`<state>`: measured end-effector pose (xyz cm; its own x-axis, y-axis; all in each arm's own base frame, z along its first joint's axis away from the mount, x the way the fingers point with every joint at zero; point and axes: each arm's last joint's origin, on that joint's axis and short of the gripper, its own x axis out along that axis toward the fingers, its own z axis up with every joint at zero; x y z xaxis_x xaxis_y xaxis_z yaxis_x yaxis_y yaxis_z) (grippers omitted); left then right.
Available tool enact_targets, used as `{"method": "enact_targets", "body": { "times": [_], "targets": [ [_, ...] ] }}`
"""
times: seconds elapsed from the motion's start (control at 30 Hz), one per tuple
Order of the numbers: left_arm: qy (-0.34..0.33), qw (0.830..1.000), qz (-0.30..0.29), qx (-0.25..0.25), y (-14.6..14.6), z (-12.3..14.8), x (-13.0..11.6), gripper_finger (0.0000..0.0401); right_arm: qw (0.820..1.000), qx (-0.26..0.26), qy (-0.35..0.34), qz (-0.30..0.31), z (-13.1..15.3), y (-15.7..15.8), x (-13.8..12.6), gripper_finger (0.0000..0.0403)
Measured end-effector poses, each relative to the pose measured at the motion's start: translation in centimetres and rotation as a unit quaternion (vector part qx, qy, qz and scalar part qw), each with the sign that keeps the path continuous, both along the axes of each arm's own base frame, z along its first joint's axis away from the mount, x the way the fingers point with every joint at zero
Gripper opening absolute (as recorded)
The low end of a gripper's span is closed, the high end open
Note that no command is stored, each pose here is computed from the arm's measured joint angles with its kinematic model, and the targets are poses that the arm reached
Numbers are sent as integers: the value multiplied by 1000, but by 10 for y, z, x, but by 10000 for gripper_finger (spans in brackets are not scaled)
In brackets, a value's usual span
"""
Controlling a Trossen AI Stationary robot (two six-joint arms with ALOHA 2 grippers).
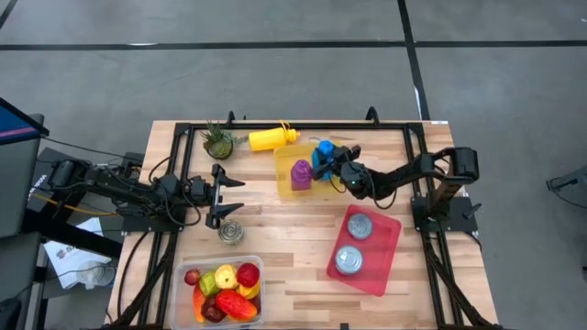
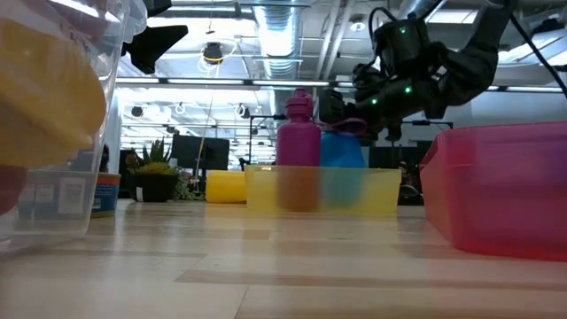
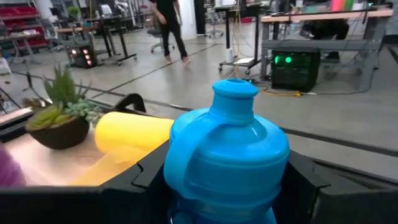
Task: Pick & Place Food Item
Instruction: Adjust the blue tumbler in the yellow bin
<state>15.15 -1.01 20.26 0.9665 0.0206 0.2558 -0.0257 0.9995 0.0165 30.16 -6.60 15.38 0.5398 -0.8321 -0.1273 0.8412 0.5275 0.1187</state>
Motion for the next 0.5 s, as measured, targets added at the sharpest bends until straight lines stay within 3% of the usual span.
{"method": "enact_targets", "body": {
  "times": [0.43, 0.5],
  "targets": [
    [8, 1000, 1, 1, 0, -1, 0, 280, 1000, -1, 2, -3, -5, 8, 3, 192],
    [8, 1000, 1, 1, 0, -1, 0, 280, 1000, -2, 5, -3, -5, 8, 3, 209]
  ]
}}
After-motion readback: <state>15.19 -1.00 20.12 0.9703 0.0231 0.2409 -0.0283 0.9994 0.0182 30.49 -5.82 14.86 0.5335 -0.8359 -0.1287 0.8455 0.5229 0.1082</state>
